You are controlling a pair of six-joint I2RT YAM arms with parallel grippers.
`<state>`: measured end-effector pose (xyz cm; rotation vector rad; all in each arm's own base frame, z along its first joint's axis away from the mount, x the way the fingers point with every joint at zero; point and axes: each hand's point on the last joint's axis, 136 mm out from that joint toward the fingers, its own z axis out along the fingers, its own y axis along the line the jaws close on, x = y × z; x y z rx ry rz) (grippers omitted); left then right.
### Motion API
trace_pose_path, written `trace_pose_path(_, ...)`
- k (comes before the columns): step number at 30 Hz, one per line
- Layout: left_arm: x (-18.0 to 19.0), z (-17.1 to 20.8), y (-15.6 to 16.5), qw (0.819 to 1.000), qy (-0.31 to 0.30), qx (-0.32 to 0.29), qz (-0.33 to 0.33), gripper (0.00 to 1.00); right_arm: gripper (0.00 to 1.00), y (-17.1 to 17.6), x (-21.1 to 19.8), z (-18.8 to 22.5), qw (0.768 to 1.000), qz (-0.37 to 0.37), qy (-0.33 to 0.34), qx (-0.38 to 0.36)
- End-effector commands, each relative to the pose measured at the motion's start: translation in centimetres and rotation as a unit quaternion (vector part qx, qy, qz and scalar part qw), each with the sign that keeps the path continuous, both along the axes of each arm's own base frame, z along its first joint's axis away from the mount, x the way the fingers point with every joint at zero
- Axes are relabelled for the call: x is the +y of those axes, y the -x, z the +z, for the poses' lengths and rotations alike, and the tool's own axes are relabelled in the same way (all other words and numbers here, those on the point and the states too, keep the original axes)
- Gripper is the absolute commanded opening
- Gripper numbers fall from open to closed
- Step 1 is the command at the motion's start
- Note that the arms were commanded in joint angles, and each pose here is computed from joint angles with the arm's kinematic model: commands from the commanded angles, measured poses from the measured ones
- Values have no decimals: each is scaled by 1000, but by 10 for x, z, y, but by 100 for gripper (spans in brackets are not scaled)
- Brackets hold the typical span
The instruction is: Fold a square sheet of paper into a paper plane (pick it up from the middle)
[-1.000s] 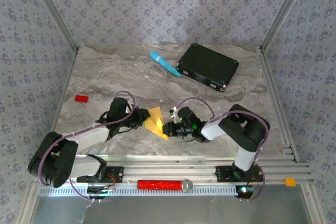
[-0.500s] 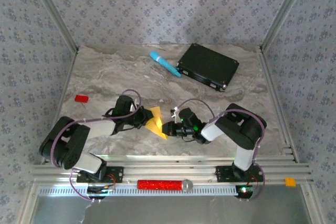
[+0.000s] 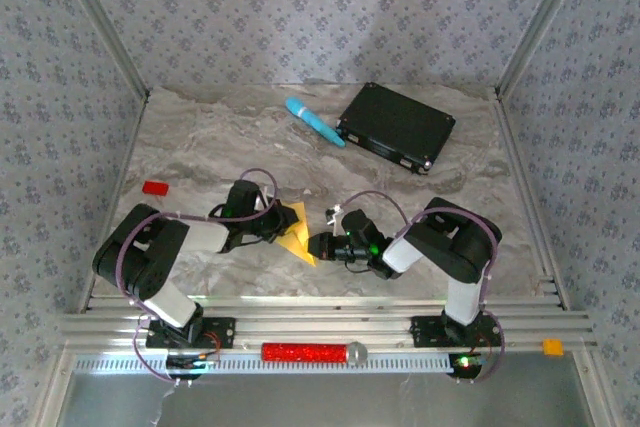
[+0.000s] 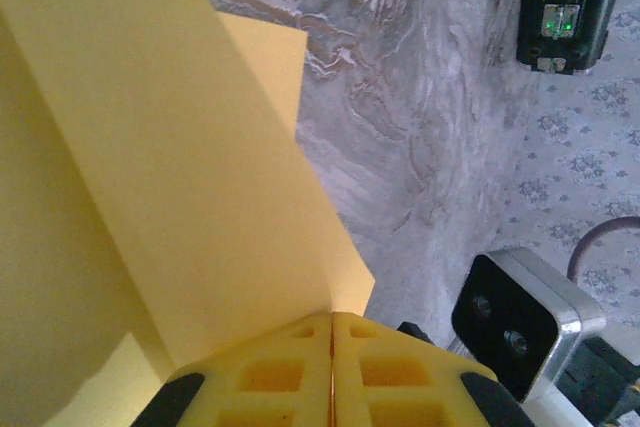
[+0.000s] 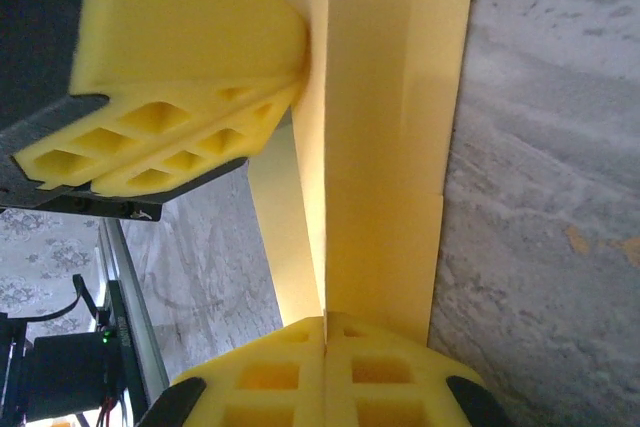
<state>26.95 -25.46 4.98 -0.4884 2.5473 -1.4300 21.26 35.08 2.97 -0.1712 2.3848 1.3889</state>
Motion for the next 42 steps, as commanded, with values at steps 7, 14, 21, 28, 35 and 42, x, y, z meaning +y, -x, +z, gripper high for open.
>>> trace_pose_path(7, 2, -12, 3, 1000, -18, 5, -1, 8, 0, 19, -15, -46, 996, -1, 65, 67)
trace_pose_path(14, 1, -18, 0, 1000, -14, 4, 5, 8, 0, 20, -13, -47, 994, 1, 66, 82)
trace_pose_path(21, 6, -27, 2, 999, -31, 12, 12, 7, 0, 22, -15, -50, 993, 6, 71, 98)
trace_pose_path(28, 8, -31, 3, 999, -40, 16, 11, 6, 0, 25, -17, -53, 990, 13, 75, 119)
trace_pose_path(35, 6, -33, 2, 999, -43, 19, 6, 7, 0, 24, -17, -55, 989, 10, 76, 123)
trace_pose_path(42, 8, -39, 5, 998, -62, 33, -4, 6, 0, 24, -17, -55, 989, 10, 76, 124)
